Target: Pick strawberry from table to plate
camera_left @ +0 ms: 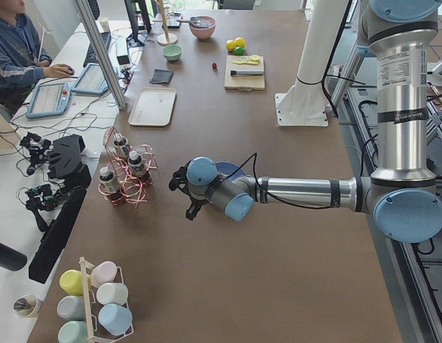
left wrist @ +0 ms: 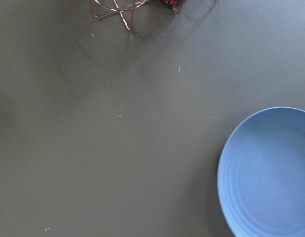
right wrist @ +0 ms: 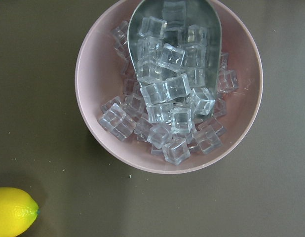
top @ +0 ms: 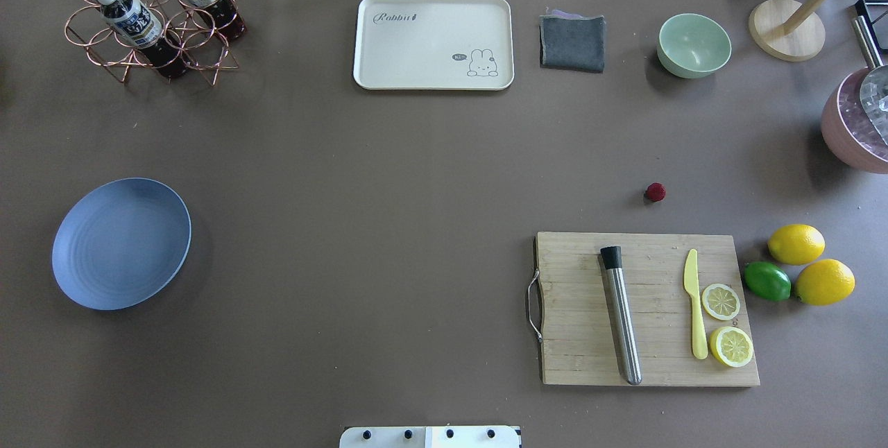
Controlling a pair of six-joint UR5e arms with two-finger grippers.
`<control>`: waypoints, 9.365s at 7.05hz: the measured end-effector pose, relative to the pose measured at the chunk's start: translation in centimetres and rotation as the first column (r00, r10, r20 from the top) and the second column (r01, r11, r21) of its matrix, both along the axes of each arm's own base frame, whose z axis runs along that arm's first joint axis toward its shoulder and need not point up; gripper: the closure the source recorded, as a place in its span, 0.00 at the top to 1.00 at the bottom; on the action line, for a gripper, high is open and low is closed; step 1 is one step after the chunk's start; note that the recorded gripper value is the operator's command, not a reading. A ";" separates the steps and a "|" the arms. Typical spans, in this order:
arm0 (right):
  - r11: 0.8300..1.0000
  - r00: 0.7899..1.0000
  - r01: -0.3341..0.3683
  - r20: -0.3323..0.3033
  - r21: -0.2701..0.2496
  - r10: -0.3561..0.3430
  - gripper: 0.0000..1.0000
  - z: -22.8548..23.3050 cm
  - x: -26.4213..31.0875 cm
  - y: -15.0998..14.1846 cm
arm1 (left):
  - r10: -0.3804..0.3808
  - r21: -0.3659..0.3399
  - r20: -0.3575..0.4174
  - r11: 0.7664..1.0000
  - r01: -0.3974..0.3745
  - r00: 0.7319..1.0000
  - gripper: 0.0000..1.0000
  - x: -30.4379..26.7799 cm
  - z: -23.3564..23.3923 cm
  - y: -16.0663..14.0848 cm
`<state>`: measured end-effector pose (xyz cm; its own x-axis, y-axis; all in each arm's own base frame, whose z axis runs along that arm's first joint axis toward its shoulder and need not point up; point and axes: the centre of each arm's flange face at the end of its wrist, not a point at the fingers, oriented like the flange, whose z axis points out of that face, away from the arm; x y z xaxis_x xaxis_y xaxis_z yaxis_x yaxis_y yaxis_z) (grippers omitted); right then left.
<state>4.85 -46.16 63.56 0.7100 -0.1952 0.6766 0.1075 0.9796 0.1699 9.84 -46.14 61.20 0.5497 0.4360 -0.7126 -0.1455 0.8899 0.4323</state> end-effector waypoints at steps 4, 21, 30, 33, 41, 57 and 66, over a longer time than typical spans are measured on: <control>1.000 1.000 0.005 -0.001 0.012 -0.005 1.00 0.9 -0.2 1.0 | -0.043 -0.081 -0.120 0.996 0.033 0.992 0.88 7.5 4.0 3.2; 1.000 1.000 0.003 -0.002 0.013 -0.003 1.00 1.1 -0.1 1.2 | -0.170 -0.268 -0.328 0.960 0.080 0.929 0.00 21.5 -12.3 -3.7; 1.000 1.000 0.001 -0.001 0.010 -0.001 1.00 1.0 -0.2 0.9 | -0.216 -0.293 -0.264 0.947 0.135 0.940 0.98 43.6 -31.4 -2.0; 0.999 0.999 -0.041 0.005 -0.024 0.041 1.00 -0.7 -1.9 -0.1 | -0.224 -0.282 -0.271 0.948 0.145 0.936 0.98 41.7 -31.1 -2.4; 0.949 0.955 -0.286 0.037 -0.134 0.293 1.00 -14.8 -26.7 -5.3 | -0.055 0.035 0.048 0.998 0.053 0.997 0.98 1.3 -6.5 -7.9; 0.950 0.958 -0.287 -0.026 -0.122 0.286 0.66 -16.9 -42.3 -0.8 | 0.059 -0.016 0.222 0.998 -0.056 0.973 0.98 -17.1 3.5 -3.6; 0.903 0.919 -0.378 0.033 -0.205 0.392 0.00 -23.8 -44.2 -0.5 | 0.060 -0.023 0.221 0.998 -0.056 0.973 0.98 -17.1 3.9 -3.1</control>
